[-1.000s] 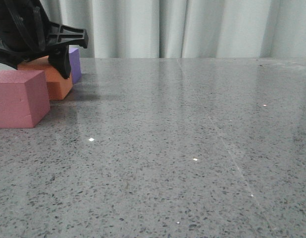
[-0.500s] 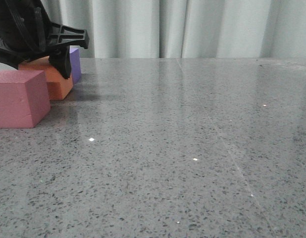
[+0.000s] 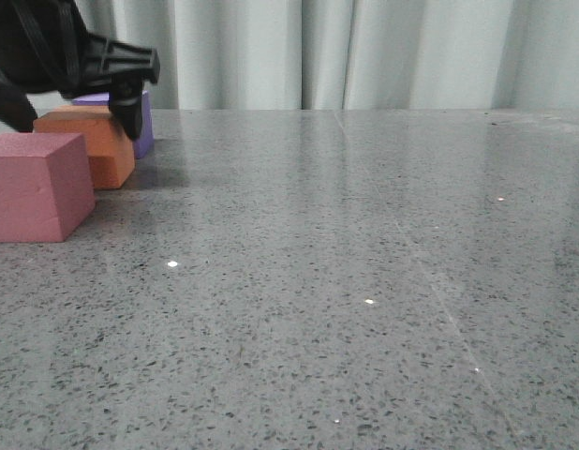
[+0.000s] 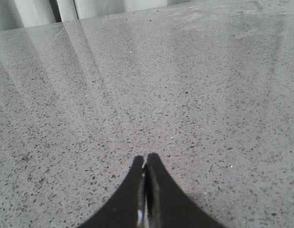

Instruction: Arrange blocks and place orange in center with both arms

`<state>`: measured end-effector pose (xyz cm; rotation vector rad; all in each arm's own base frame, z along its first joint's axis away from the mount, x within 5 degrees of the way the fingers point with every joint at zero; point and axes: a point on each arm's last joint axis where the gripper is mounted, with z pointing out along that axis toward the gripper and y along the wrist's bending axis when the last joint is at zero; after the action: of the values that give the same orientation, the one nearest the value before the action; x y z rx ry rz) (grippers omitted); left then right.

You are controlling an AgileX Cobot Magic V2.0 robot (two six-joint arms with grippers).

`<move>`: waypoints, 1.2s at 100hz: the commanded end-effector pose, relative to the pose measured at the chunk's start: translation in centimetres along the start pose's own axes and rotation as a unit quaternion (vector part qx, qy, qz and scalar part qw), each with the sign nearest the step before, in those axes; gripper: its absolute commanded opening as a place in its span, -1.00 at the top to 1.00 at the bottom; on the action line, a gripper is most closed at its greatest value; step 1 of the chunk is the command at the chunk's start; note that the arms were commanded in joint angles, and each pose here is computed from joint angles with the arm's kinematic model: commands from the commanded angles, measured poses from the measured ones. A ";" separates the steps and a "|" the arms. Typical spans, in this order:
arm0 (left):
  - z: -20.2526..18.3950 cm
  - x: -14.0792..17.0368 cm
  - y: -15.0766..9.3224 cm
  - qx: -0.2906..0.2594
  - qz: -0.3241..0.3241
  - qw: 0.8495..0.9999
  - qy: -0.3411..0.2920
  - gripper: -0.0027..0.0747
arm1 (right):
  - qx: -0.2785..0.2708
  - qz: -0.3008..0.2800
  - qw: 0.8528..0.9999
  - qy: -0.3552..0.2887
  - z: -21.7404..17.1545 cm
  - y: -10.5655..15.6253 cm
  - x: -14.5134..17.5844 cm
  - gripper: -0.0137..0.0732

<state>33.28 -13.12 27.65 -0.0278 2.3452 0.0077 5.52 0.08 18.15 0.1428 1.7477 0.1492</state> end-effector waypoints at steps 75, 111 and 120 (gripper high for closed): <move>-17.6 6.8 8.8 0.061 0.006 0.973 -0.221 -0.72 | -0.010 -0.010 0.998 -0.059 -0.3 0.2 -1.3 0.83; -18.9 15.8 13.0 0.066 -0.016 0.962 -0.264 -0.29 | -0.010 -0.010 0.998 -0.059 -0.3 0.2 -1.3 0.83; -18.9 17.1 13.7 0.061 -0.034 0.962 -0.263 0.08 | -0.010 -0.010 0.998 -0.059 -0.3 0.2 -1.3 0.83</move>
<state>8.14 -0.27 28.14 -0.0385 1.8686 -0.1184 5.52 0.08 18.15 0.1428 1.7477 0.1492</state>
